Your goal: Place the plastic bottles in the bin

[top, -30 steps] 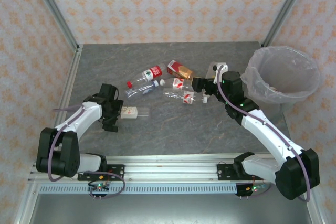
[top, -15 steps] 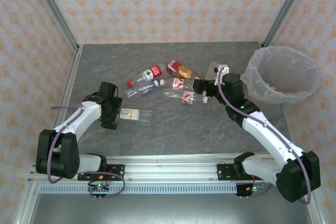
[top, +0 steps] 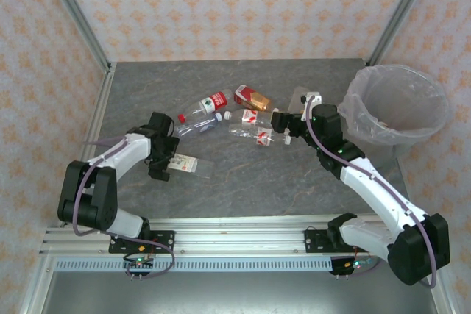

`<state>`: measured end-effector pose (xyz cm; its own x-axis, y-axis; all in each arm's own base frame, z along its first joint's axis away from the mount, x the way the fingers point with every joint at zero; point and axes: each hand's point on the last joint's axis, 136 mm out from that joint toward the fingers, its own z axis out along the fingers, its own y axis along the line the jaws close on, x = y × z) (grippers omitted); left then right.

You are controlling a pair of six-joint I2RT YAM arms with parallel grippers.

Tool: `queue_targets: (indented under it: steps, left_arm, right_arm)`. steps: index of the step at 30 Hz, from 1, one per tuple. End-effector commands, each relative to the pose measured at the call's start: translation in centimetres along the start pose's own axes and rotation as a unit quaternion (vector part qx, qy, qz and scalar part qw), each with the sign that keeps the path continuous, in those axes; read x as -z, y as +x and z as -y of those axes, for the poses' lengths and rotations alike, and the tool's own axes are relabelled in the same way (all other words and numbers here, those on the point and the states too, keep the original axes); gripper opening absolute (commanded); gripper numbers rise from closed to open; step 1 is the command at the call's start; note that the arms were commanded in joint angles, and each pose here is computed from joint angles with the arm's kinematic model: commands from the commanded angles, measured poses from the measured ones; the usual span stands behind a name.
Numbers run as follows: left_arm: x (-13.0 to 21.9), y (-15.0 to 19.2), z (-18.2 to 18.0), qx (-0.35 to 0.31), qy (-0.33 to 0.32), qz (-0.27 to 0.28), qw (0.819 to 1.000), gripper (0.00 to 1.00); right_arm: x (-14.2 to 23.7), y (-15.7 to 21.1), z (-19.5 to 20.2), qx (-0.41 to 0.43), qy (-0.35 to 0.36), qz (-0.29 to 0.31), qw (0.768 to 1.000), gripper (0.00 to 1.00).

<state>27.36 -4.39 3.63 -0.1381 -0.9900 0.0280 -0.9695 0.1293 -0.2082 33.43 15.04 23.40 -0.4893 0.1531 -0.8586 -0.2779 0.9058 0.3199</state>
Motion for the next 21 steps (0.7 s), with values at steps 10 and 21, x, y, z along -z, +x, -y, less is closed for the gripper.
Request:
queue_targets:
  steps: [10, 21]
  left_arm:
    - [-1.5, 0.3, 0.4, -0.048, -0.025, 0.017, 0.998, 0.93]
    - [-2.0, 0.6, 0.4, -0.059, -0.027, 0.012, 0.998, 0.75]
  right_arm:
    - [0.3, 0.7, 0.4, -0.006, 0.011, -0.003, 1.000, 0.99]
    - [0.2, 0.5, 0.2, -0.008, 0.007, -0.004, 1.000, 0.99]
